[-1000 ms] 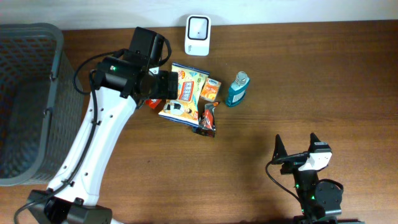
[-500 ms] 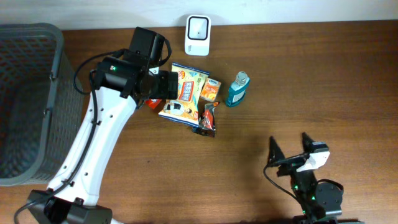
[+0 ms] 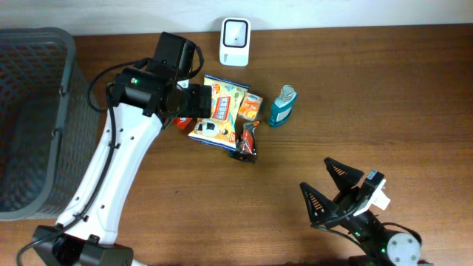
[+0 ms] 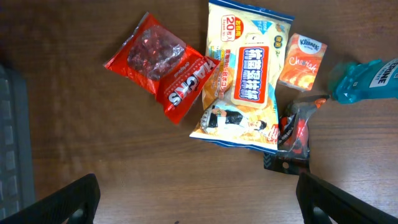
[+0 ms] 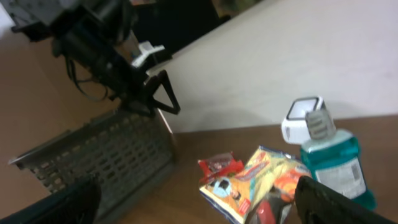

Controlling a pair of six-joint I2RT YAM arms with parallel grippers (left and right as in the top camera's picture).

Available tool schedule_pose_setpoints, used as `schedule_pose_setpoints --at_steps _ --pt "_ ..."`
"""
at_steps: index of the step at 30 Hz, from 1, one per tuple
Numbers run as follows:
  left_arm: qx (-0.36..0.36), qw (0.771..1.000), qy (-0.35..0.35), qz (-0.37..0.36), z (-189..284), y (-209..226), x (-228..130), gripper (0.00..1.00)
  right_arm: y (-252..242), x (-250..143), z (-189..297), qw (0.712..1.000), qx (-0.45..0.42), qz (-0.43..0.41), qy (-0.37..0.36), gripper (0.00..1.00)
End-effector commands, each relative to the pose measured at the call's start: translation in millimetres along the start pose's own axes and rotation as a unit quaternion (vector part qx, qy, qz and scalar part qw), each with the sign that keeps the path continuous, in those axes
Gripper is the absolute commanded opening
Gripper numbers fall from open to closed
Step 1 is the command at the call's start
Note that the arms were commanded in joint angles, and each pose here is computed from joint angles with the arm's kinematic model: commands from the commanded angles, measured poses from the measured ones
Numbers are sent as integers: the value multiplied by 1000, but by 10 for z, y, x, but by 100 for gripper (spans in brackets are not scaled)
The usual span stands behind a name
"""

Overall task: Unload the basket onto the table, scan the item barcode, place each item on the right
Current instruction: 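Move the right gripper toward the teal mouthwash bottle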

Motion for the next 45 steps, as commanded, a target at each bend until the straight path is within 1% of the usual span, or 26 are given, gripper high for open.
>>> schedule_pose_setpoints --at_steps 1,3,5,7,8,11,14,16,18,21,24,25,28,31,33,34,37,38,39,40,41,42,45 --pt "3 1000 0 -9 -6 -1 14 99 260 292 24 995 -25 99 -5 98" --pt "3 1000 0 -9 -6 -1 14 99 294 376 13 990 -68 120 29 99" --pt "3 1000 0 -9 -6 -1 14 99 277 448 -11 985 -118 113 62 98" --pt "3 1000 0 -9 -6 -1 14 99 234 565 -93 974 -182 77 109 99" --pt "3 1000 0 -9 -6 -1 14 99 230 623 -159 970 -194 60 130 99" --pt "3 1000 0 -9 -6 -1 14 99 252 753 -355 964 -194 23 182 99" --pt "3 1000 0 -9 -6 -1 14 99 240 849 -605 960 -165 -15 226 98" --pt "3 1000 0 -9 -6 -1 14 99 176 845 -739 955 -151 -44 252 99" --pt "3 1000 0 -9 -6 -1 14 99 142 810 -861 951 -117 -90 273 98" --pt "3 1000 0 -9 -6 -1 14 99 45 790 -1048 945 -82 -140 285 99" --pt "3 1000 0 -9 -6 -1 14 99 -136 713 -1172 934 -109 -166 297 98" --pt "3 1000 0 -9 -6 -1 14 99 -186 684 -1200 930 -127 -168 301 98" --pt "3 1000 0 -9 -6 -1 14 99 -337 664 -1327 909 -238 -146 308 98" --pt "3 1000 0 -9 -6 -1 14 99 -377 740 -1449 878 -326 -116 330 98" --pt "3 1000 0 -9 -6 1 14 99 -397 805 -1602 847 -383 -92 356 99" --pt "3 1000 0 -9 -6 -1 14 99 -413 830 -1693 832 -404 -71 374 98" --pt "3 1000 0 -9 -6 -1 14 99 -477 819 -1912 809 -435 -40 395 99" --pt "3 1000 0 -9 -6 -1 14 99 -502 790 -1992 806 -437 -31 399 99" --pt "3 1000 0 -9 -6 -1 14 99 -532 741 -2071 806 -430 -20 407 96" --pt "3 1000 0 -9 -6 -1 14 99 -558 707 -2124 805 -428 -16 410 90" --pt "3 1000 0 -9 -6 -1 14 99 -601 676 -2177 805 -430 -12 408 79" --pt "3 1000 0 -9 -6 -1 14 99 -649 667 -2211 805 -439 -12 398 76" --pt "3 1000 0 -9 -6 -1 14 99 -736 690 -2332 817 -446 -8 365 76"
Point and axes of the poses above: each gripper's point midway between its finger pads, its own z axis back along the fingers, its own y axis along the line the jaws close on, x = y × z, the point moved 8 cm from there along z, back along the fingers, and after that the axes turned 15 degrees about -z, right-handed, at the moved point
